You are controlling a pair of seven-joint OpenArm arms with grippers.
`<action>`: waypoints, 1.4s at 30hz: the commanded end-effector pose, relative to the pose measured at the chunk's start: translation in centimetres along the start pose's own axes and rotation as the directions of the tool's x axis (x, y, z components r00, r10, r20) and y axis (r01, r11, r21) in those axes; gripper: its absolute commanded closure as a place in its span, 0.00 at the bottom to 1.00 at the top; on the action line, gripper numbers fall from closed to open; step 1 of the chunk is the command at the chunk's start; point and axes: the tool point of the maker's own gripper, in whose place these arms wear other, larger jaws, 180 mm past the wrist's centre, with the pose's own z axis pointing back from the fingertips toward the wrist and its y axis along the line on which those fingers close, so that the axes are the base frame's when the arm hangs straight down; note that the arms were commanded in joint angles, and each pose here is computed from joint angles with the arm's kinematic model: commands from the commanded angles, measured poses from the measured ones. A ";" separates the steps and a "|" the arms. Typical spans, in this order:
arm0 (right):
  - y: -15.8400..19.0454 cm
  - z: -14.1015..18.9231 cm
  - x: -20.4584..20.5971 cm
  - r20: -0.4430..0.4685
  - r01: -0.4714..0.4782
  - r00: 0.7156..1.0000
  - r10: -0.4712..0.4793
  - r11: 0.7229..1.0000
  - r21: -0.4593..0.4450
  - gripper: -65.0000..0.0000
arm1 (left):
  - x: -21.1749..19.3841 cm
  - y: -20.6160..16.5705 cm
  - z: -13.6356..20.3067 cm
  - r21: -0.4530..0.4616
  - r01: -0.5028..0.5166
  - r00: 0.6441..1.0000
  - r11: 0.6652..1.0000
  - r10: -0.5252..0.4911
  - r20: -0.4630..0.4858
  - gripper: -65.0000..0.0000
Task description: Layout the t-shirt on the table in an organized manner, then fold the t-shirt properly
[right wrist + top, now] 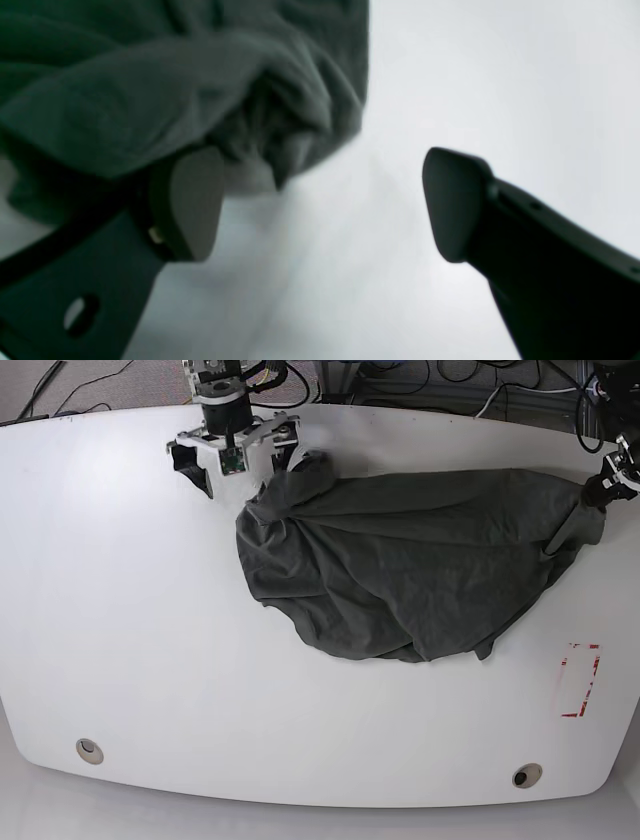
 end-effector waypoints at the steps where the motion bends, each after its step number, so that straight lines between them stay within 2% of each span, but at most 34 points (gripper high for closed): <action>1: 0.3 1.0 -0.4 0.005 0.034 0.999 -0.034 0.999 0.029 0.08 | 1.2 0.2 1.3 0.017 0.023 0.999 1.000 -0.023 0.036 1.00; 7: 0.2 1.9 -1.5 -0.023 0.093 0.995 -0.092 0.995 0.040 0.08 | 2.6 1.9 3.4 0.094 0.026 0.995 0.995 -0.035 0.095 1.00; 15: -3.5 2.2 -2.1 -0.031 0.064 0.997 -0.065 0.997 -0.053 0.08 | 4.1 2.9 6.0 0.141 0.015 0.989 0.990 -0.036 0.147 1.00; 21: -6.1 2.5 -2.2 -0.034 0.017 0.999 -0.020 0.995 -0.096 0.08 | 4.2 2.8 6.0 0.138 0.017 0.988 0.990 -0.038 0.150 1.00; 27: -9.2 1.6 -0.3 0.019 -0.002 1.000 0.005 0.986 -0.164 0.08 | 4.2 2.7 6.0 0.135 0.017 0.988 0.991 -0.038 0.152 1.00; 33: -7.9 -0.7 3.6 0.132 -0.004 0.991 0.012 0.998 -0.062 0.08 | 4.1 2.7 5.9 0.132 0.012 0.988 0.991 -0.033 0.152 1.00; 36: -4.8 -2.1 5.6 0.165 -0.012 0.986 -0.001 0.997 0.079 0.08 | 3.8 2.7 5.9 0.129 0.004 0.988 0.992 -0.024 0.154 1.00; 40: -0.2 -3.0 7.5 0.169 -0.062 0.986 0.018 0.963 0.262 0.08 | 3.9 2.8 5.9 0.130 0.002 0.987 0.991 -0.022 0.156 1.00; 42: 1.4 -3.4 8.3 0.170 -0.090 0.985 0.035 0.942 0.325 0.08 | 3.9 2.8 5.9 0.130 0.002 0.987 0.991 -0.022 0.156 1.00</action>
